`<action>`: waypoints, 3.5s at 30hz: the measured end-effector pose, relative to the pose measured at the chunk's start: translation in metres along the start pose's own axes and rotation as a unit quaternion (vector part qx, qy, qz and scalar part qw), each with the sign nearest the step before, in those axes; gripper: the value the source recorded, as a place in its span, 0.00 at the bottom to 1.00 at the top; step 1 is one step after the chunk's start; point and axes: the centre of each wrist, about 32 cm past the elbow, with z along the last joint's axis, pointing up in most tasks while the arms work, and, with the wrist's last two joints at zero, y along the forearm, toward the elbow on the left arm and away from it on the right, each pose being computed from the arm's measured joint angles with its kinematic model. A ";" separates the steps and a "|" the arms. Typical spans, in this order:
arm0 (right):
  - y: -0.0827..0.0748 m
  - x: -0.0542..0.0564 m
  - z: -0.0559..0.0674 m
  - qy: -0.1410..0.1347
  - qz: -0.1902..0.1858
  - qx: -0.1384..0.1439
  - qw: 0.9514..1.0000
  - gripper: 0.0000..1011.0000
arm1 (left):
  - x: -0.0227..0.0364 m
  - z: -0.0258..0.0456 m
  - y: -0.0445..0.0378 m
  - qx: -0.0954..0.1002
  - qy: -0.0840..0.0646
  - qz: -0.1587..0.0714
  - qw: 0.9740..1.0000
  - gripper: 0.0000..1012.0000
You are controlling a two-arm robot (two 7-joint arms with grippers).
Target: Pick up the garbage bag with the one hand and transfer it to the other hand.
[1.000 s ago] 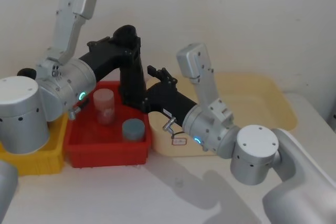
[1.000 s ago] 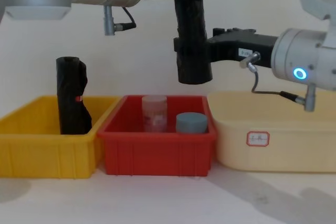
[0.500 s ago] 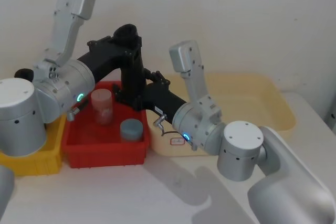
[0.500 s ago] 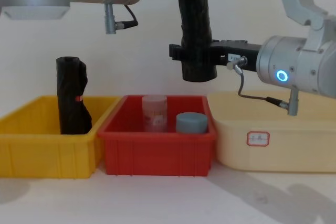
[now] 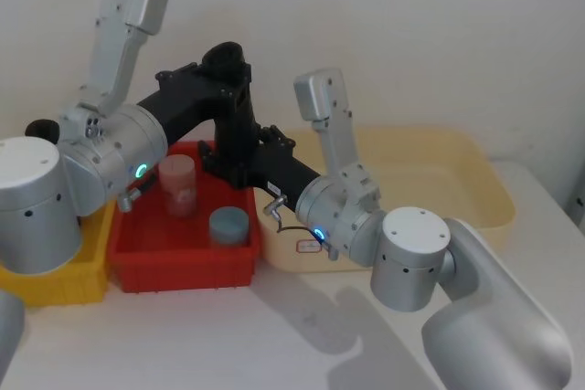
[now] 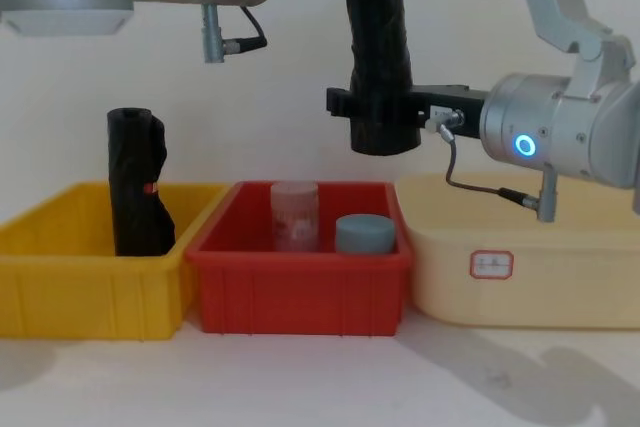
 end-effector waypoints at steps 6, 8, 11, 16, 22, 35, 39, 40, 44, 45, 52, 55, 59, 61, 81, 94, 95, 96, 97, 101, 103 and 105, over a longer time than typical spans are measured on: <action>0.001 0.000 0.000 0.003 -0.002 -0.001 1.000 0.76 | -0.0003 0.0001 0.0002 0.000 0.000 -0.001 1.000 0.38; 0.002 0.000 0.000 0.004 -0.003 -0.001 1.000 0.66 | -0.0004 0.0001 0.0002 -0.001 0.001 -0.002 1.000 0.38; 0.002 0.000 0.000 0.005 -0.004 -0.001 1.000 0.59 | -0.0005 0.0000 0.0003 0.000 0.001 -0.002 1.000 0.38; 0.003 0.000 0.000 0.006 -0.005 -0.002 1.000 0.52 | -0.0006 -0.0002 0.0004 0.000 0.001 -0.003 1.000 0.38; 0.003 0.000 0.000 0.007 -0.005 -0.002 1.000 0.52 | -0.0007 -0.0001 0.0004 0.000 0.001 -0.003 1.000 0.38; 0.003 0.001 -0.001 0.019 -0.015 0.003 1.000 0.52 | -0.0008 0.0003 0.0006 -0.001 0.001 -0.004 1.000 0.68; 0.001 0.003 0.000 0.027 -0.027 0.009 0.999 0.52 | -0.0001 0.0005 0.0015 -0.001 0.002 -0.003 1.000 0.80; 0.001 0.003 0.001 0.031 -0.033 0.011 0.999 0.51 | 0.0001 0.0005 0.0019 -0.001 0.003 -0.002 1.000 0.82; -0.003 0.009 0.005 0.040 -0.054 0.016 0.998 0.51 | 0.0031 0.0010 0.0056 -0.002 0.007 0.004 1.000 0.94; -0.003 0.009 0.005 0.040 -0.054 0.016 0.998 0.51 | 0.0031 0.0010 0.0056 -0.002 0.007 0.004 1.000 0.94; -0.012 0.024 0.007 0.049 -0.093 0.010 0.994 0.51 | 0.0107 0.0040 0.0167 -0.010 0.023 0.013 1.000 0.99; -0.016 0.031 0.007 0.050 -0.107 0.004 0.993 0.51 | 0.0147 0.0053 0.0230 -0.013 0.030 0.018 0.999 0.99; -0.021 0.037 0.006 0.049 -0.118 -0.003 0.992 0.51 | 0.0192 0.0058 0.0305 -0.014 0.038 0.025 0.999 0.99; -0.025 0.041 0.005 0.048 -0.125 -0.011 0.991 0.51 | 0.0210 0.0055 0.0334 -0.014 0.041 0.028 0.999 0.99; -0.052 0.064 0.001 0.022 -0.127 -0.058 0.990 0.73 | 0.0410 -0.0106 0.0623 -0.010 0.057 0.079 0.995 0.99; -0.058 0.068 0.001 0.016 -0.123 -0.066 0.990 0.99 | 0.0442 -0.0133 0.0669 -0.010 0.059 0.087 0.994 0.99; -0.058 0.069 0.001 0.016 -0.123 -0.067 0.990 0.99 | 0.0444 -0.0133 0.0672 -0.010 0.059 0.088 0.994 0.99; -0.058 0.069 0.001 0.016 -0.123 -0.067 0.990 0.99 | 0.0445 -0.0134 0.0674 -0.010 0.059 0.088 0.994 0.99; -0.058 0.069 0.001 0.016 -0.123 -0.067 0.990 0.99 | 0.0446 -0.0135 0.0675 -0.010 0.059 0.088 0.994 0.99; -0.058 0.069 0.001 0.015 -0.123 -0.067 0.990 0.99 | 0.0450 -0.0140 0.0682 -0.010 0.059 0.090 0.994 0.99; -0.059 0.069 0.002 0.014 -0.123 -0.064 0.990 0.99 | 0.0451 -0.0140 0.0683 -0.010 0.059 0.090 0.994 0.99; -0.059 0.069 0.004 0.011 -0.122 -0.061 0.991 0.99 | 0.0452 -0.0141 0.0685 -0.010 0.059 0.090 0.994 0.99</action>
